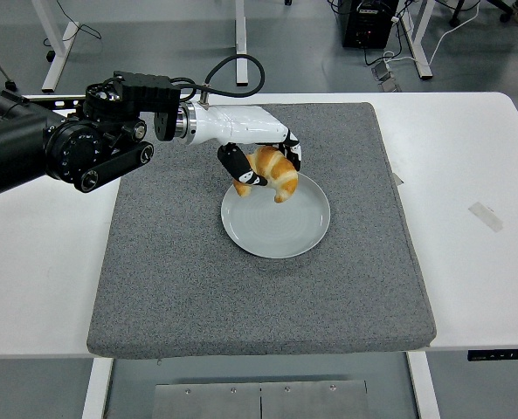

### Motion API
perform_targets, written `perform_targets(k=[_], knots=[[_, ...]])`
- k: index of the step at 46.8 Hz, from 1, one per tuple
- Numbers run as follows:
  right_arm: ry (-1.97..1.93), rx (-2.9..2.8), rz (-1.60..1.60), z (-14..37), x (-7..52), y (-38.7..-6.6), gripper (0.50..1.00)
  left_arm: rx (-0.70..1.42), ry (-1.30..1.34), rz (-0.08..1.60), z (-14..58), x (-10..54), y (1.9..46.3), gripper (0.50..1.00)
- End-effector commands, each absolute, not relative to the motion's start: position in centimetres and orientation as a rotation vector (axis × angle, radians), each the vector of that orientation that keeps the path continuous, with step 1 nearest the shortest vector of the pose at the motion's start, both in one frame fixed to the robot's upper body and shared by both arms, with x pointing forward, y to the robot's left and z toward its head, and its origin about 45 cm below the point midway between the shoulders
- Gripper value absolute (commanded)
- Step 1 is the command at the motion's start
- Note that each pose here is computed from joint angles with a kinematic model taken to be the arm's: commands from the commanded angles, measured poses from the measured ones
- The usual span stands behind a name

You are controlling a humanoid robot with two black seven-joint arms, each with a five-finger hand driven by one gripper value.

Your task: Place the bread on the plate

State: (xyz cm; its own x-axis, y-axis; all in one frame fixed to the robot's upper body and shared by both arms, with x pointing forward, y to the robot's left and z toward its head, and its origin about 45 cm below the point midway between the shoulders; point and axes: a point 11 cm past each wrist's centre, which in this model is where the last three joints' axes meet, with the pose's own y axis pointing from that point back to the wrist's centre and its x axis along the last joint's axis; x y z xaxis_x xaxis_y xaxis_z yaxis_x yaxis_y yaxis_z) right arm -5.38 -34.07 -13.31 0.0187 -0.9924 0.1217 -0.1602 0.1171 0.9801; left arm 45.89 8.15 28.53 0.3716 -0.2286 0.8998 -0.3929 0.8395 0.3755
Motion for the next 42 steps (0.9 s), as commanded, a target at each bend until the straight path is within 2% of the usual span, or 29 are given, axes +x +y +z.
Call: perform_targets(k=[1,42], knots=[[-1.358,1.247,-1.02,-13.3,-5.4,-34.1,1.0,0.602,-1.205,0.112,28.3,45.8,8.0,0.595],[-1.358,1.247,-1.02,-13.3,-5.4,-34.1,1.0,0.626,-1.156,0.096,23.3,44.5,8.7,0.599]])
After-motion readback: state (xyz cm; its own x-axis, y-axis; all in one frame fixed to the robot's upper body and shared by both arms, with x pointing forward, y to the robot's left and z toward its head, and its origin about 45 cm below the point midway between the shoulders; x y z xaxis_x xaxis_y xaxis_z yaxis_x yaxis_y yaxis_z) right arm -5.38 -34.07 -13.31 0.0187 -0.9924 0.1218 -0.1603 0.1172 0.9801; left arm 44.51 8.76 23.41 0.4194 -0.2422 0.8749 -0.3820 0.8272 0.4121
